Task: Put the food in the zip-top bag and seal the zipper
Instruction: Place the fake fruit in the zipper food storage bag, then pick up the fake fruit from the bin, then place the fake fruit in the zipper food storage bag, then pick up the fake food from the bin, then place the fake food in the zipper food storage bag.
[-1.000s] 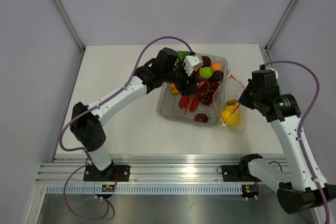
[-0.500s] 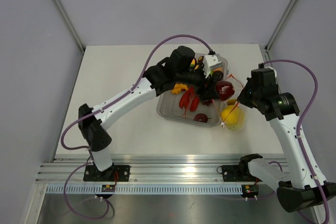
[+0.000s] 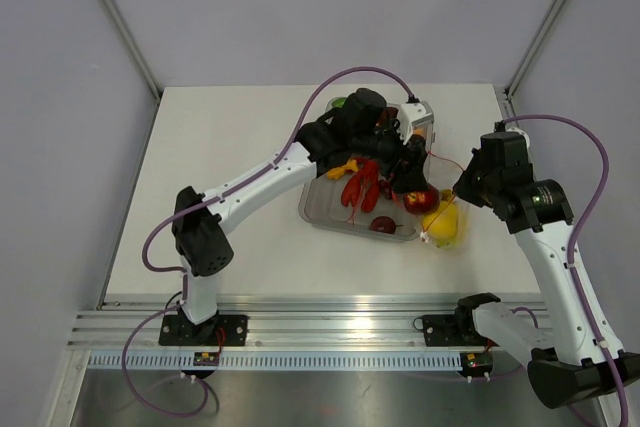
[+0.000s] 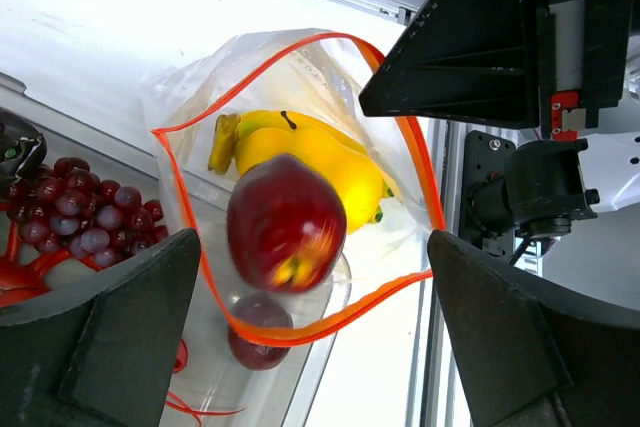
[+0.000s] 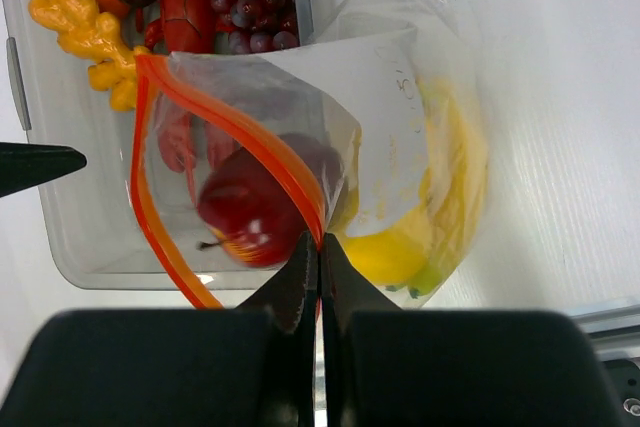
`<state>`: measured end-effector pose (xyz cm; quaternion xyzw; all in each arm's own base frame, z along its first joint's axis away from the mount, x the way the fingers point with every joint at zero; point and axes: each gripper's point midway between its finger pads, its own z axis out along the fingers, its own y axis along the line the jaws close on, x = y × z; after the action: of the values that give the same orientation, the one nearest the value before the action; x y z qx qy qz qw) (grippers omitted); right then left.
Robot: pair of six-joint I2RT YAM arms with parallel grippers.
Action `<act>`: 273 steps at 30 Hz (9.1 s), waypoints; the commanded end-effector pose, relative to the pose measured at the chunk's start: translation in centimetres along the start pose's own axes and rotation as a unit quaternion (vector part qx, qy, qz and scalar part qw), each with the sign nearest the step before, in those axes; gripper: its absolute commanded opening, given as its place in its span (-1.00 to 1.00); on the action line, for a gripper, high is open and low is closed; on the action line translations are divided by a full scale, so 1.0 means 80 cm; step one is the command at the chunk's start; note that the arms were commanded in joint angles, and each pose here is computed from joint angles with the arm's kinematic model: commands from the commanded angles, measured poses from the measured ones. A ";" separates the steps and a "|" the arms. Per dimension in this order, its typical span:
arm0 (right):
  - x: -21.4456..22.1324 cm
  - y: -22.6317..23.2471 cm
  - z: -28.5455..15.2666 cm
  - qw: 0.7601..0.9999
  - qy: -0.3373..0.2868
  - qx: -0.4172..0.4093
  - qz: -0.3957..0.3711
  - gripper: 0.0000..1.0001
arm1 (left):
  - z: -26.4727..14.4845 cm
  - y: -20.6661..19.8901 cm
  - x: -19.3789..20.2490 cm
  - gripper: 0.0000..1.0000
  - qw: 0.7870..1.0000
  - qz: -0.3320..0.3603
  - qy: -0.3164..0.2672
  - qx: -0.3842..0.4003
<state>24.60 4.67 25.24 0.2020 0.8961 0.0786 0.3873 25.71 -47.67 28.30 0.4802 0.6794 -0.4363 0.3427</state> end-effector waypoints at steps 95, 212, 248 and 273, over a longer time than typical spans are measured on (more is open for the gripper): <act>-0.005 -0.001 -0.004 1.000 -0.012 0.001 -0.002 -1.00 | -0.076 0.032 -0.001 -0.29 0.990 -0.069 -0.010 -0.120; 0.000 0.007 0.013 1.000 0.006 -0.007 -0.020 -1.00 | -0.049 0.333 0.226 0.16 0.730 -0.122 0.166 -0.652; 0.004 0.001 0.013 1.000 0.006 0.000 -0.022 -1.00 | -0.151 0.144 0.033 -1.00 0.862 -0.138 0.048 -0.486; -0.001 0.007 -0.006 1.000 -0.008 -0.023 -0.013 -1.00 | -0.081 -0.084 -0.026 -1.00 0.948 -0.313 -0.058 0.003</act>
<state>24.51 4.75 24.04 0.1882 0.9043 0.0731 0.3761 20.42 -40.74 31.54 0.2268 0.8163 -0.4739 0.2401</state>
